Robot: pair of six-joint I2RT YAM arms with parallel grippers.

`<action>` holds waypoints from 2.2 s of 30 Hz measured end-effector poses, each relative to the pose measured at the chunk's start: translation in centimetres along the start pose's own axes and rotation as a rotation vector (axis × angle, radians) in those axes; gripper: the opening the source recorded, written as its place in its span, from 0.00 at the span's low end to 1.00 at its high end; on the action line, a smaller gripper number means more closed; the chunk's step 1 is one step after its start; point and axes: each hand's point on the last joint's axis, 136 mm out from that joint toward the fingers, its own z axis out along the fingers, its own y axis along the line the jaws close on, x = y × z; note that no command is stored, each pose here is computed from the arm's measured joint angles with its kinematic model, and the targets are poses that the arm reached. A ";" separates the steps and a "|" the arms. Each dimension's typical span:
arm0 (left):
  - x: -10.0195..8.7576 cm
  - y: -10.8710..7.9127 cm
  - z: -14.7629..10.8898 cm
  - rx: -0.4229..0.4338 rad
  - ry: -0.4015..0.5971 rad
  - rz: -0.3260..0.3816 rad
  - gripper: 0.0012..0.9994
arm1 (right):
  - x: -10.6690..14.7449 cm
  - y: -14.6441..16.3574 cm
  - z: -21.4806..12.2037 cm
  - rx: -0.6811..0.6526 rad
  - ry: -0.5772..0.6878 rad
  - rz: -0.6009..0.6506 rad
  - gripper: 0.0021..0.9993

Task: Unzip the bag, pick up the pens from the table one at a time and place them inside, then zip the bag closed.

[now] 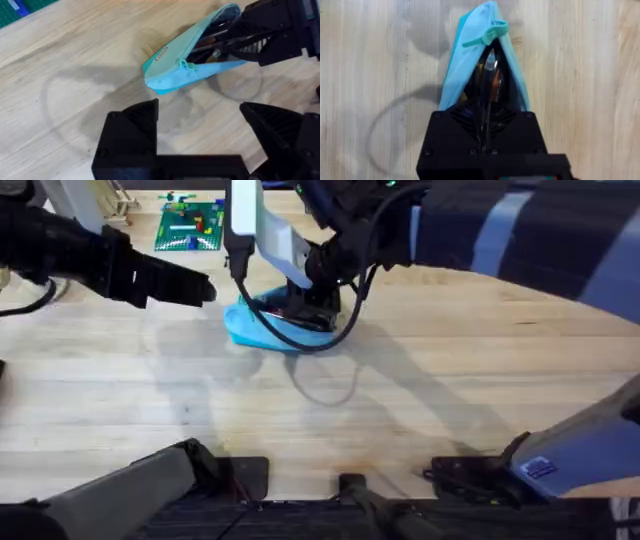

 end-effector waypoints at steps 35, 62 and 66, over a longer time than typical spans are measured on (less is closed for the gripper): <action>0.0 -0.1 0.0 0.002 0.002 -0.002 1.00 | 1.6 0.5 2.2 -0.045 0.043 0.026 1.00; 0.1 -0.1 0.0 0.004 0.004 -0.004 1.00 | -2.3 -1.5 -9.4 0.233 -0.085 0.514 1.00; 0.1 -0.1 0.0 0.004 0.004 -0.004 1.00 | -1.7 -0.7 -9.9 0.217 -0.066 0.604 1.00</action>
